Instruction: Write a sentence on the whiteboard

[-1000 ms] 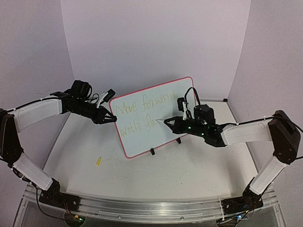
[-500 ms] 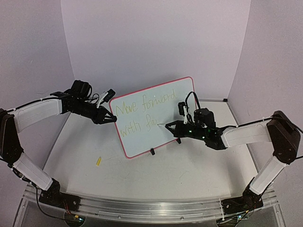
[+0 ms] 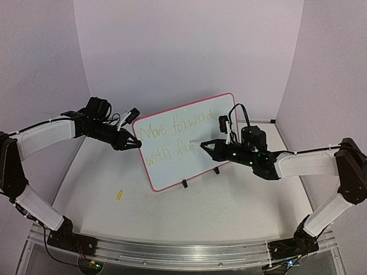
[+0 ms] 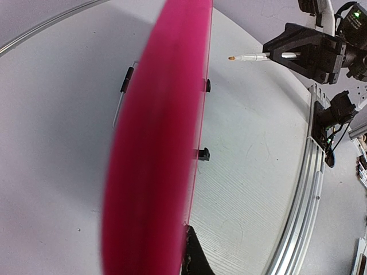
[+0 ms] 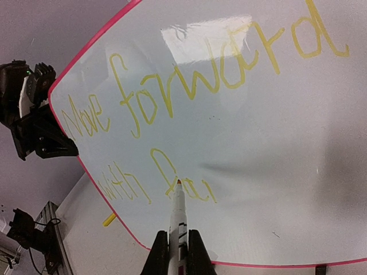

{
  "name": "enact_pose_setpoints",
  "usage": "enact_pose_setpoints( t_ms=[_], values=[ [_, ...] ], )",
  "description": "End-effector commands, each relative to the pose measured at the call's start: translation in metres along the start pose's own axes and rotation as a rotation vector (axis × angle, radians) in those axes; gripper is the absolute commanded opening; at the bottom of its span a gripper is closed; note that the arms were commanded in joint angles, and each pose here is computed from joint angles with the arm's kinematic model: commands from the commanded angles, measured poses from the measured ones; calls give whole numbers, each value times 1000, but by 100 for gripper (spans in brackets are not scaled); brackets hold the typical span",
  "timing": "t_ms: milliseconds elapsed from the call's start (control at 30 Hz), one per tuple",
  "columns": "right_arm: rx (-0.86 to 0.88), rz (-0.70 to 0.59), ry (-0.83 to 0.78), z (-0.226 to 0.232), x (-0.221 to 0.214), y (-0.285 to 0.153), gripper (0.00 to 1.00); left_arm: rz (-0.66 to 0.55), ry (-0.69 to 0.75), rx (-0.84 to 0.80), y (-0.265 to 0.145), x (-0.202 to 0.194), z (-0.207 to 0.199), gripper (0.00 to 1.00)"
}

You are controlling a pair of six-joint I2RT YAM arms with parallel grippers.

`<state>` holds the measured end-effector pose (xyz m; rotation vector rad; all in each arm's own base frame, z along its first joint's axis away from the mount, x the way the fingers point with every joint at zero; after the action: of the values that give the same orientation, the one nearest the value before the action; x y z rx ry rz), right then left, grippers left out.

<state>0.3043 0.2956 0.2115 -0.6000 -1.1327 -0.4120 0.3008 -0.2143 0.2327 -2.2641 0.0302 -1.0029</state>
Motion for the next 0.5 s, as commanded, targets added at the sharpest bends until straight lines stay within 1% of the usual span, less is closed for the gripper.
enact_pose_setpoints(
  t_ms=[0,467],
  values=[
    [3,-49,-34,3,19,10,0,92,10,73,16,-20,11,0],
    [-61,-18,-21,-11,6,26,0,88,13,70,15,-19,9,0]
  ],
)
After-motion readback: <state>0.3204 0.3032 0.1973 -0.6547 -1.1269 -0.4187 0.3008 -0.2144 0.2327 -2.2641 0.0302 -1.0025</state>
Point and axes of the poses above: each gripper's point midway between its finger pads, its own y axis out along the fingers, its own z axis along the line the jaws close on, x = y × z, the point moved 5 cm from there along -y, back along the fingers, and after that the axes turned 13 degrees about -y, right-handed, at the moved point
